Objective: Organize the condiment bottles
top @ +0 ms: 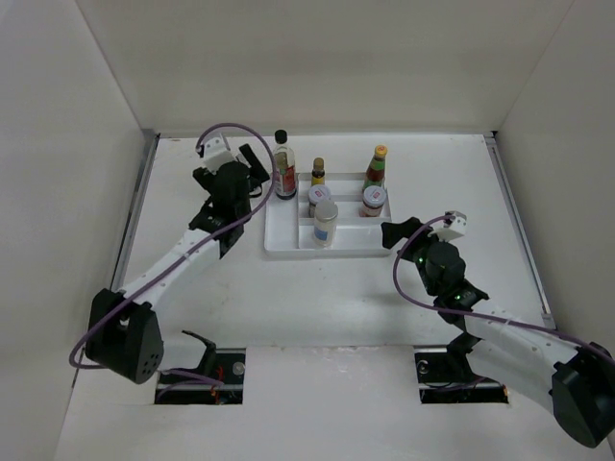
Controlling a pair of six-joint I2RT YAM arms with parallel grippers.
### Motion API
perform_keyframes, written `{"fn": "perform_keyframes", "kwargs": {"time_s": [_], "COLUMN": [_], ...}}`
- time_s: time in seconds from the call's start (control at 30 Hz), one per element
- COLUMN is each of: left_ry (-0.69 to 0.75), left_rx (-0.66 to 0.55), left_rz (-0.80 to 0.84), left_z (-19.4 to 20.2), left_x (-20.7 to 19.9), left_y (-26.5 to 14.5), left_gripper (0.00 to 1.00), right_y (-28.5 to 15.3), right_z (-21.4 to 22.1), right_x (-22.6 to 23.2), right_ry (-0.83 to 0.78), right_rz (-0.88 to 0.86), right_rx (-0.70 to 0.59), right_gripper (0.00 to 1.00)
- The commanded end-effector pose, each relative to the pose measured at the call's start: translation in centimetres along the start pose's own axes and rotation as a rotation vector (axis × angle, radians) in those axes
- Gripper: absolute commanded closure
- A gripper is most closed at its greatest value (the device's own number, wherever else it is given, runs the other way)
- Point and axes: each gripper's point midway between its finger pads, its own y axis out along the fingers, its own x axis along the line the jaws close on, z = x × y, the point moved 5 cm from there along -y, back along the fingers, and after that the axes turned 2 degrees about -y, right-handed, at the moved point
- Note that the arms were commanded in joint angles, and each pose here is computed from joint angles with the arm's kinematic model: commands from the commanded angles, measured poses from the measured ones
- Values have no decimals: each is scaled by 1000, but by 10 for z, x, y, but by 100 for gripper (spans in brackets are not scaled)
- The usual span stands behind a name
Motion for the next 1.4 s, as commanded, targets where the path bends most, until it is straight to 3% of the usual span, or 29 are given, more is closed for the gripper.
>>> {"fn": "perform_keyframes", "kwargs": {"time_s": [0.0,0.43,0.63,0.67,0.73,0.8,0.9,1.13,1.37], "left_ry": [-13,47,78,84,87,77,49,-43,-95], "left_rx": [23,117,135,144,149,123,48,-150,-166], "left_rz": [-24,-78,-124,-128,-132,-131,-131,6,339], "left_z": [3,26,41,46,48,41,15,-55,-75], "left_x": [9,13,26,28,31,32,33,9,-69], "left_y": [31,128,143,144,144,137,118,21,-71], "left_gripper": [15,14,18,20,46,60,66,69,69], "right_y": [1,7,7,7,7,8,7,3,-2], "right_z": [-10,-4,-3,-3,-1,-3,-3,-8,-15], "right_x": [9,12,15,14,14,15,13,16,21], "right_ry": [30,11,10,13,16,10,11,14,10], "right_rz": [-33,-43,-60,-60,-62,-59,-57,-72,-80], "right_rx": [-38,-3,3,-1,10,4,-1,-21,-58], "right_gripper": [0,0,0,0,0,0,0,0,0]}}
